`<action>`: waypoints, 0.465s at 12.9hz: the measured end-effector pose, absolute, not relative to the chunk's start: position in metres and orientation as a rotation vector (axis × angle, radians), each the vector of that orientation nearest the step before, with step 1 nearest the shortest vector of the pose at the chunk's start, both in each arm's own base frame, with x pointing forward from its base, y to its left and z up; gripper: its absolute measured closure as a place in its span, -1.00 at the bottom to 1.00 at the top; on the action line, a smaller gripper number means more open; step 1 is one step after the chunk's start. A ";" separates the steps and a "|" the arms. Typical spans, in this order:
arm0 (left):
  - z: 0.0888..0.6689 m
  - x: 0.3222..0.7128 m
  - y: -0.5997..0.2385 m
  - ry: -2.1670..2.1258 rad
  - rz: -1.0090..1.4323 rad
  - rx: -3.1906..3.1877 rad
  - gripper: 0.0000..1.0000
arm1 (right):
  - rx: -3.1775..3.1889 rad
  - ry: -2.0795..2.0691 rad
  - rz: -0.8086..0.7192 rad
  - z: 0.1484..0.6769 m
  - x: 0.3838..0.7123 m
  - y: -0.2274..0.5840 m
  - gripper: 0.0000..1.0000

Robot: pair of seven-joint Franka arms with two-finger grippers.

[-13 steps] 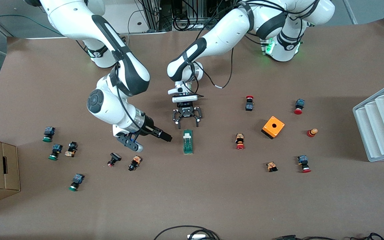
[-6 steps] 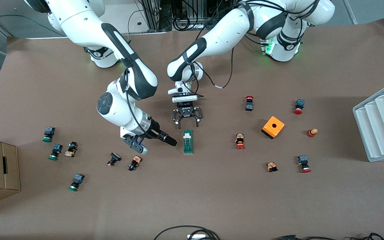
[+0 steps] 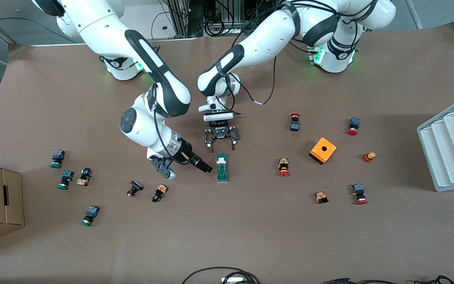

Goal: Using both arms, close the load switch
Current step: 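Grasp the white switch handle with the right gripper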

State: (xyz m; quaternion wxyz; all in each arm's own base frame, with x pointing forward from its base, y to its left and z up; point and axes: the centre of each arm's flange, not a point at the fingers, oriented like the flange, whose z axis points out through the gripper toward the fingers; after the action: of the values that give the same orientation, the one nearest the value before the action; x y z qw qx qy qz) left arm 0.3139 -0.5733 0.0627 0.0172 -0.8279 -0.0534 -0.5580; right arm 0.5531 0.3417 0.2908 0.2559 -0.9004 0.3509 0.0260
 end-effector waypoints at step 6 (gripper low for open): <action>0.063 0.314 -0.573 -0.166 -1.734 -2.573 -1.00 | -2.436 0.975 0.013 0.275 0.533 0.351 -1.00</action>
State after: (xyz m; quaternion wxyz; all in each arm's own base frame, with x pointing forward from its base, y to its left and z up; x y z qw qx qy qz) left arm 0.3139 -0.5733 0.0627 0.0172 -0.8279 -0.0534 -0.5580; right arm 0.5327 0.3511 0.2746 0.2559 -0.8975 0.3592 0.0046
